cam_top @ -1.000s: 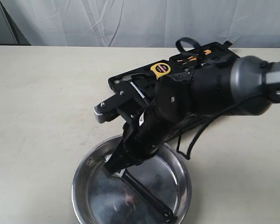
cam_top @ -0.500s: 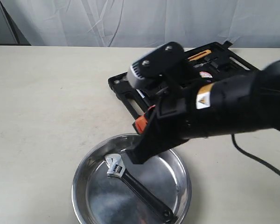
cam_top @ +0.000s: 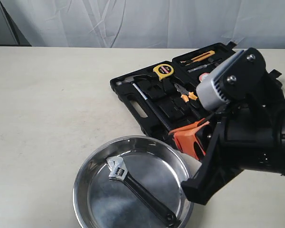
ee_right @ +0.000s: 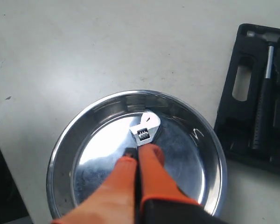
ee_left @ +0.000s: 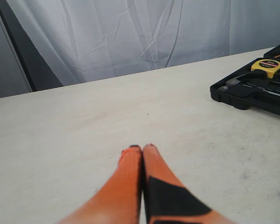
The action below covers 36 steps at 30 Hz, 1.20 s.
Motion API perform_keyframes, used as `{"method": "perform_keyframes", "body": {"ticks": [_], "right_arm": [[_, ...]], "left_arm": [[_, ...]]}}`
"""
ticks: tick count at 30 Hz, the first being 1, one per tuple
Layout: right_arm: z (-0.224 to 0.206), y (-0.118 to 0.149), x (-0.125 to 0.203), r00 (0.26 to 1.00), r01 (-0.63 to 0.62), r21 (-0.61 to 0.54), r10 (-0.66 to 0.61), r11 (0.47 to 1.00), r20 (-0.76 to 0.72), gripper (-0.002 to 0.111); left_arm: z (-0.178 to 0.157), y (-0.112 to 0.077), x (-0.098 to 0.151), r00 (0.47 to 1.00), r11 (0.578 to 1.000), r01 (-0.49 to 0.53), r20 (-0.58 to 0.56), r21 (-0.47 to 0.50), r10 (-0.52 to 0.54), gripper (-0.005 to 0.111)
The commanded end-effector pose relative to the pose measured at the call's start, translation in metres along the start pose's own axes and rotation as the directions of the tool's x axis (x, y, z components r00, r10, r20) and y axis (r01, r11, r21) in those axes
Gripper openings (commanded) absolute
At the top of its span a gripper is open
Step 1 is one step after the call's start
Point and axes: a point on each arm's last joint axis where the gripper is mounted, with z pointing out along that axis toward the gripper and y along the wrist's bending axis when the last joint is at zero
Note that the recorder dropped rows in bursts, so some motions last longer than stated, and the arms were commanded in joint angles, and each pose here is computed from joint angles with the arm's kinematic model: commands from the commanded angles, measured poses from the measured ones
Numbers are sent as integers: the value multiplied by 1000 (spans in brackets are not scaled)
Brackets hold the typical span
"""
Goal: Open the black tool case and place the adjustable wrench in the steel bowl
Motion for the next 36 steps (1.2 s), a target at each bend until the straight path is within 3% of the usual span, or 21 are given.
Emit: {"method": "perform_keyframes", "body": {"ticks": [1,9,13,16,20,26,31,36], "right_arm": [[-1,0,1,1000,5,-1,-5,1000,-1,-1],[-12,1,1,999,8,-1,-8,1000,36,-1],[-35,-2,10,977,0,41,-9,999,215,-1],[-53,-15,30,930,-103,120,53,987,364,-1],[-67,-35,67,846,-278,255,110,926,522,-1],[-77,-47,116,773,-422,428,71,799,630,-1],[-84,-48,137,716,-494,518,-11,698,698,-1],[-88,-47,140,727,-482,579,-70,657,683,-1]], "left_arm": [[0,0,-2,1000,1000,4,13,4,-4,0],[0,0,-2,1000,1000,4,13,4,-4,0],[0,0,-2,1000,1000,4,13,4,-4,0],[0,0,-2,1000,1000,4,13,4,-4,0],[0,0,-2,1000,1000,4,13,4,-4,0],[0,0,-2,1000,1000,4,13,4,-4,0],[0,0,-2,1000,1000,4,13,4,-4,0],[0,0,-2,1000,1000,4,13,4,-4,0]]}}
